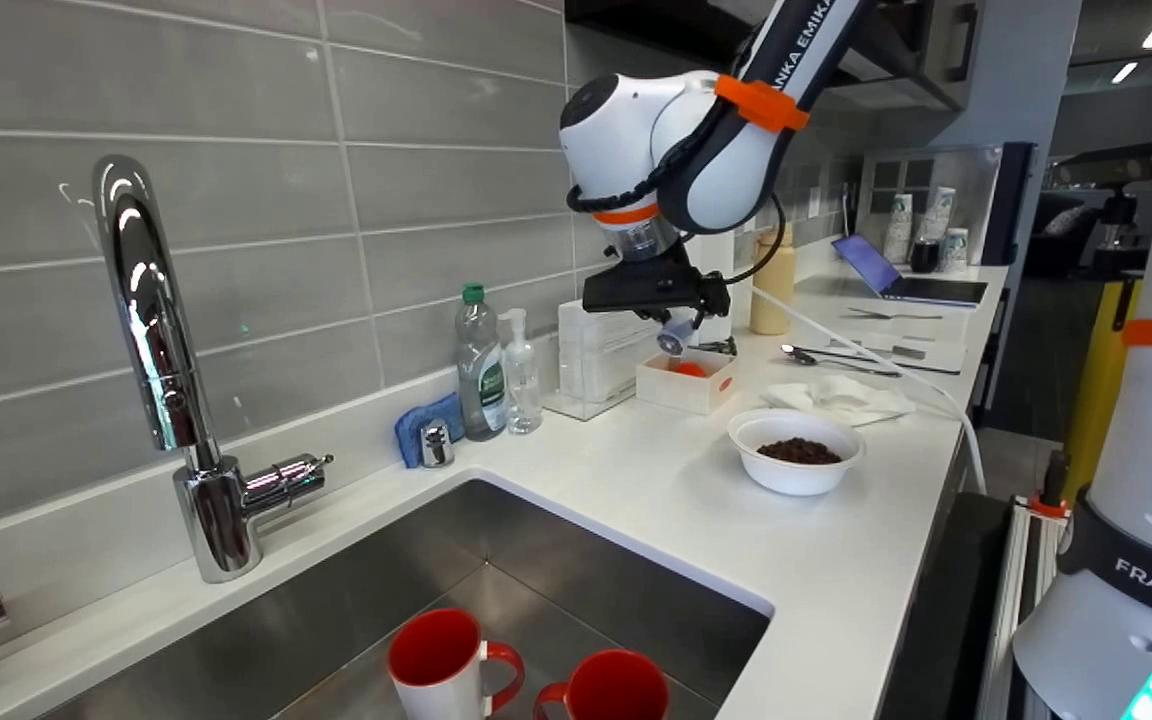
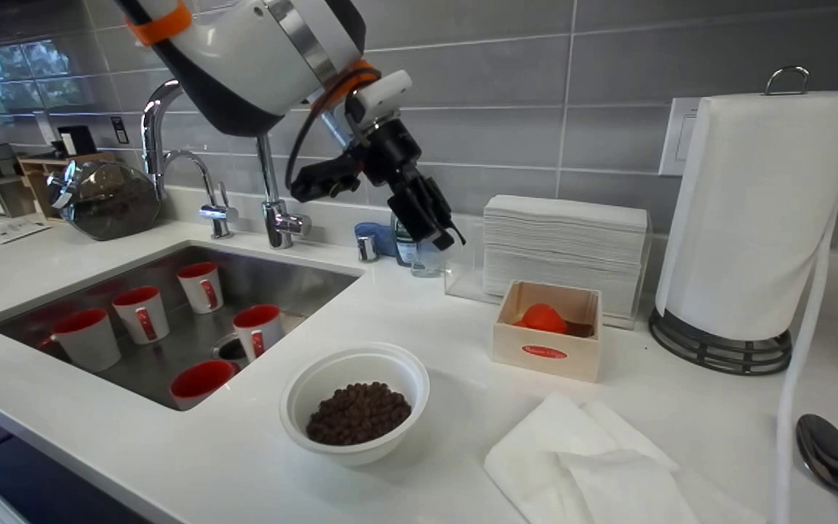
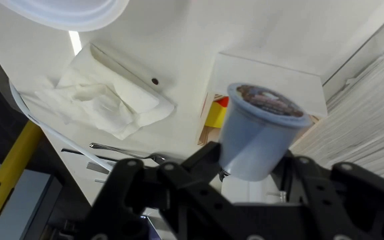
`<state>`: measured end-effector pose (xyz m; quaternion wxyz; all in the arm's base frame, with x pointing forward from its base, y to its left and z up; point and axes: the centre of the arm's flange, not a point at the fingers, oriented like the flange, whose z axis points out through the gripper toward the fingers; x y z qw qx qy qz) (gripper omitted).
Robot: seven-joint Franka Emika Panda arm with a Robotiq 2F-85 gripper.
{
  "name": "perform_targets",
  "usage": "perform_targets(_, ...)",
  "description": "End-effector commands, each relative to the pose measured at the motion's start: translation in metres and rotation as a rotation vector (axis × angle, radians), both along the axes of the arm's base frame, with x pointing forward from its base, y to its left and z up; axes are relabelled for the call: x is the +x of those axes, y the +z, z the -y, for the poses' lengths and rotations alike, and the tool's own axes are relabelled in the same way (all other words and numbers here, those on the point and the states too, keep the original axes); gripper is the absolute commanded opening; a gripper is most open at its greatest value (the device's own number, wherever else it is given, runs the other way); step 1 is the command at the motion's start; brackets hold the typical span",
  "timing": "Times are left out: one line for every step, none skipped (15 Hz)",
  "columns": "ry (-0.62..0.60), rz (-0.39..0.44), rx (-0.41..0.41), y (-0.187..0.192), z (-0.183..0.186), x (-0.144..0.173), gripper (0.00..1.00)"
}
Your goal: Remove the white object from the box
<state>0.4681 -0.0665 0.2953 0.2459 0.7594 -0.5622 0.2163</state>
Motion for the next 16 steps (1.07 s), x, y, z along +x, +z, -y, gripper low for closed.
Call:
perform_targets(0.011, 0.068, -0.064, -0.034, -0.006, -0.015, 0.10)
perform_targets(0.016, 0.080, -0.077, -0.042, -0.006, -0.017, 0.10)
perform_targets(0.019, 0.088, -0.090, -0.049, -0.006, -0.018, 0.10)
perform_targets(0.021, 0.095, -0.100, -0.058, -0.006, -0.020, 0.10)
perform_targets(0.022, 0.103, -0.108, -0.065, -0.005, -0.020, 0.10)
perform_targets(0.020, 0.110, -0.115, -0.073, -0.004, -0.021, 0.10)
perform_targets(0.018, 0.122, -0.120, -0.079, -0.003, -0.021, 0.10)
perform_targets(0.023, 0.135, -0.116, -0.086, -0.003, -0.020, 0.10)
perform_targets(0.034, 0.147, -0.110, -0.092, -0.003, -0.021, 0.10)
perform_targets(0.050, 0.152, -0.104, -0.097, -0.004, -0.021, 0.10)
perform_targets(0.061, 0.159, -0.101, -0.102, -0.004, -0.022, 0.10)
perform_targets(0.073, 0.163, -0.102, -0.107, -0.005, -0.023, 0.10)
perform_targets(0.086, 0.164, -0.106, -0.112, -0.005, -0.023, 0.10)
perform_targets(0.097, 0.163, -0.111, -0.117, -0.004, -0.024, 0.10)
perform_targets(0.107, 0.162, -0.121, -0.121, -0.004, -0.025, 0.10)
perform_targets(0.114, 0.158, -0.129, -0.124, -0.003, -0.025, 0.10)
